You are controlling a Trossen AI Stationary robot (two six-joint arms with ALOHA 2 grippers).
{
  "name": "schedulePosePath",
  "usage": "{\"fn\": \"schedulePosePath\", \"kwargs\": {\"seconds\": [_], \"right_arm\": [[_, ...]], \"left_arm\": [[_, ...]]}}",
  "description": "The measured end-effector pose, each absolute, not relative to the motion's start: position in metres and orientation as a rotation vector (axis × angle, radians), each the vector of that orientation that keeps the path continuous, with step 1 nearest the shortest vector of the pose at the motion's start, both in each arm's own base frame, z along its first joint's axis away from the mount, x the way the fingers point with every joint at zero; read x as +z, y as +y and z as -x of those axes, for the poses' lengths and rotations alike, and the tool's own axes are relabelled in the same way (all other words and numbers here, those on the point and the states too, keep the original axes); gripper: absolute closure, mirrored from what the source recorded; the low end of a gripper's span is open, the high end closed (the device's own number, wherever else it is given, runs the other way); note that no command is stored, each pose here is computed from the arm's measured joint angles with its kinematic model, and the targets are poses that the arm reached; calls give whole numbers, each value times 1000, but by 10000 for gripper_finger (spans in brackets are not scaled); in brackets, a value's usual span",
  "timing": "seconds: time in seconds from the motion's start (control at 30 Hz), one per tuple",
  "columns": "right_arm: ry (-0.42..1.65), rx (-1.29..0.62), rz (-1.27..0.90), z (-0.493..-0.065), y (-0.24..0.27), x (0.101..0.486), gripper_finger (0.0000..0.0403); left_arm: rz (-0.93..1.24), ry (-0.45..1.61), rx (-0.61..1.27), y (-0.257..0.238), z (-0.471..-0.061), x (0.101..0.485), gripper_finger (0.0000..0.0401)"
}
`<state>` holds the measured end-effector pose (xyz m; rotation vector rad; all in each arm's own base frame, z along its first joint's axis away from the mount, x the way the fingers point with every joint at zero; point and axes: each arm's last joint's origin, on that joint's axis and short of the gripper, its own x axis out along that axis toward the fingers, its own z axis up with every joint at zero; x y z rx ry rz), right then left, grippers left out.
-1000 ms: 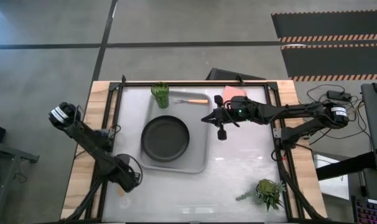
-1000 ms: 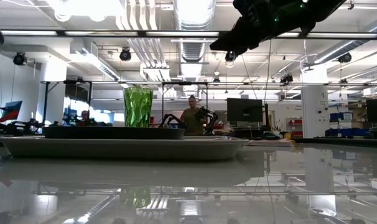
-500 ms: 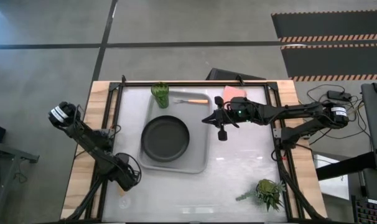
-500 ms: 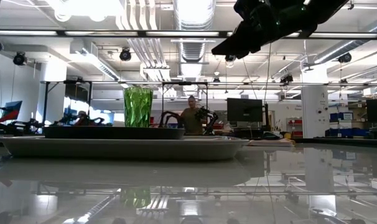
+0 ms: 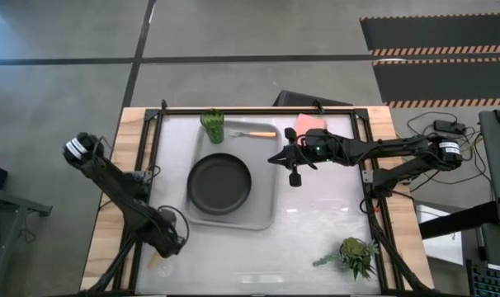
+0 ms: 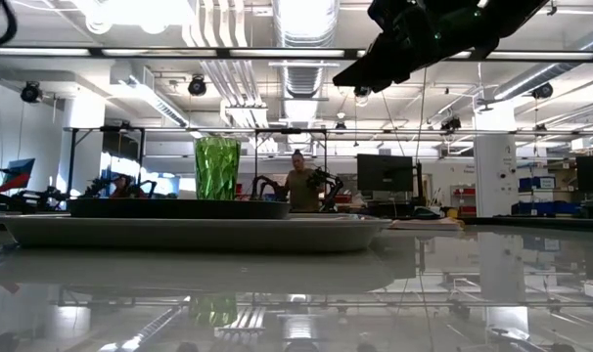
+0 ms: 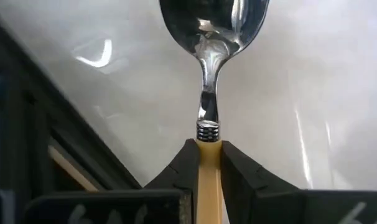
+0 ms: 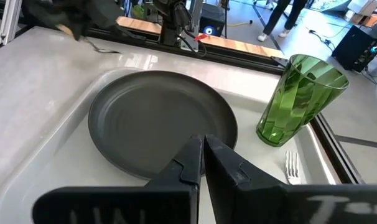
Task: Pick and place plate/cup/fork/spoon on tray
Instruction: Put the yellow spoon on the gray serving tray to the left of the yellow fork
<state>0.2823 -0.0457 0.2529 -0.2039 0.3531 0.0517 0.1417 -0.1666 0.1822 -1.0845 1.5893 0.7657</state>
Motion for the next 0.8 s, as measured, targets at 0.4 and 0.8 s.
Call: {"fn": "schedulePosePath", "kwargs": {"seconds": [0.4,0.8], "right_arm": [[339,132,188,-282,-43,253,394],[121,451,16,-299,-18,249,385]], "left_arm": [[876,737,276,-160,-171,268,378],[96,129,-228,-142,-226,313,378]]}}
